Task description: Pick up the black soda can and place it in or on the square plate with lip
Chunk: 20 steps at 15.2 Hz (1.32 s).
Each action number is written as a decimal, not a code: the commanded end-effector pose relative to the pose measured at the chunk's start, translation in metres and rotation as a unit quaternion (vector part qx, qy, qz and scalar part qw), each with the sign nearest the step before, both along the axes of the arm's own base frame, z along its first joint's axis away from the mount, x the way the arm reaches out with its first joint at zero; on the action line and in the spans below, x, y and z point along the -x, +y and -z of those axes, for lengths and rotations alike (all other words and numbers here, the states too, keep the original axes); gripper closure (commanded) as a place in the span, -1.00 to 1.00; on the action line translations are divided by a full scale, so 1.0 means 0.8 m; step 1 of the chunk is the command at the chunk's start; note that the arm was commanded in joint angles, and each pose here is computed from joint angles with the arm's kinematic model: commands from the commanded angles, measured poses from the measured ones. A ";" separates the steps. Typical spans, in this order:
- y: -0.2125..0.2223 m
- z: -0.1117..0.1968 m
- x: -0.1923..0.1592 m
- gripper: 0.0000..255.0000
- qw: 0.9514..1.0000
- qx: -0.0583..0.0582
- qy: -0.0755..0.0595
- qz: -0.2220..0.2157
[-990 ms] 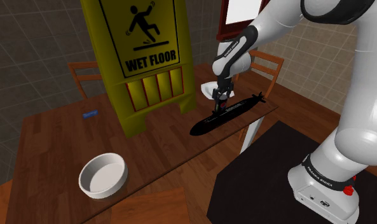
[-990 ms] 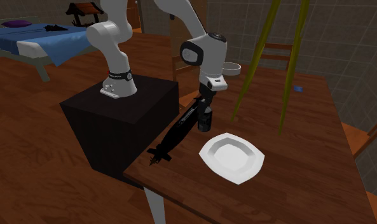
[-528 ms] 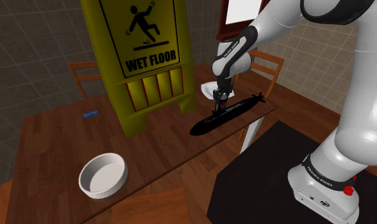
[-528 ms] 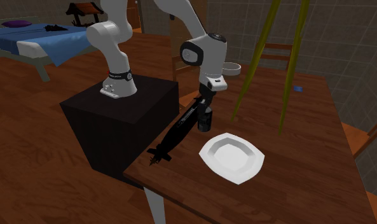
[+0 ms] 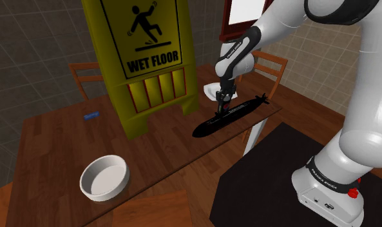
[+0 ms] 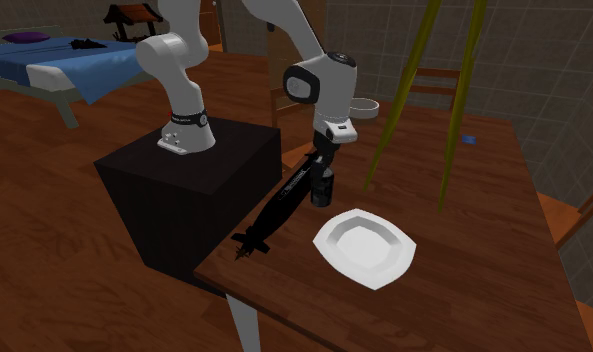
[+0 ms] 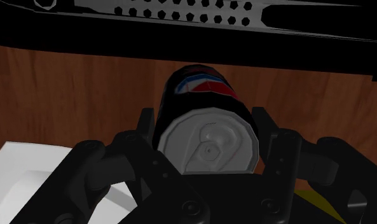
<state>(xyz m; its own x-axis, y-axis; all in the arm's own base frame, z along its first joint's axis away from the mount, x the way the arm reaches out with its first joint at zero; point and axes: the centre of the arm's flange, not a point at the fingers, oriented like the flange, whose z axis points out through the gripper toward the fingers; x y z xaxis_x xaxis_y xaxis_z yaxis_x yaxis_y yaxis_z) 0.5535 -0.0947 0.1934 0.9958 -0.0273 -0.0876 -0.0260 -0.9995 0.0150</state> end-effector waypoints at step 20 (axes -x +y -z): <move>-0.022 -0.117 -0.025 1.00 1.000 0.000 0.000 0.000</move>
